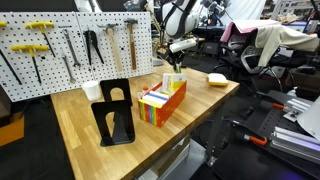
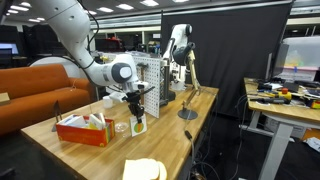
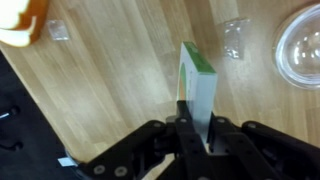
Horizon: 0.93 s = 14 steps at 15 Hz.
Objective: Move the green book forward. Pick up the yellow book from the book holder and put it on the table.
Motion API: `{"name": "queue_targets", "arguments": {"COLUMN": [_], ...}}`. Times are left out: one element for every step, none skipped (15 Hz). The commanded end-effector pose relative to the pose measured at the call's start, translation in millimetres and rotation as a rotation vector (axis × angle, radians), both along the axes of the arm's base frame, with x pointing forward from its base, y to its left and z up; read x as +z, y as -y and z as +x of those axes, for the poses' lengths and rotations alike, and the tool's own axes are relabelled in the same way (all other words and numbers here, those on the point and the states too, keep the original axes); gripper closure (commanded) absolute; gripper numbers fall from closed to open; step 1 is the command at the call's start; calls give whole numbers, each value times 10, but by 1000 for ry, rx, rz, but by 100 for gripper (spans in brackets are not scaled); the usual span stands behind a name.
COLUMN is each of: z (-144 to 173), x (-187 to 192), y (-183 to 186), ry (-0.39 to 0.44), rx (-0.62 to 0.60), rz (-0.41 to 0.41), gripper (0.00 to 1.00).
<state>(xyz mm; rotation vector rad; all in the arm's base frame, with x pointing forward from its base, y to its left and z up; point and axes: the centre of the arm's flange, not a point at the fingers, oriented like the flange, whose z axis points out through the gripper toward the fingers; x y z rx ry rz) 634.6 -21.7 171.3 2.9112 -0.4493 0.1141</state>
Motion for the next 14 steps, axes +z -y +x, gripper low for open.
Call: {"name": "queue_targets", "arguments": {"z": [-691, -850, -1026, -1210, -1358, -1504, -1623, -1729, -1815, -1889, -1953, -1997, -2027, -2022], "x": [415, 491, 549, 580, 593, 596, 596, 577, 559, 534, 504, 455, 405, 321], "y": [158, 194, 209, 182, 141, 99, 62, 36, 12, 1, -5, -5, -4, 0], "ry": [39, 40, 37, 29, 24, 14, 8, 3, -1, -4, -6, -9, -12, -13], "rx": [-81, -106, -131, -155, -169, -178, -186, -195, -205, -213, -221, -232, -238, -242], "rz": [-32, -33, -23, 0, 18, 30, 38, 48, 54, 59, 65, 77, 89, 98], "gripper": [96, 96, 96, 96, 96, 96, 96, 96, 96, 96, 96, 96, 96, 96]}}
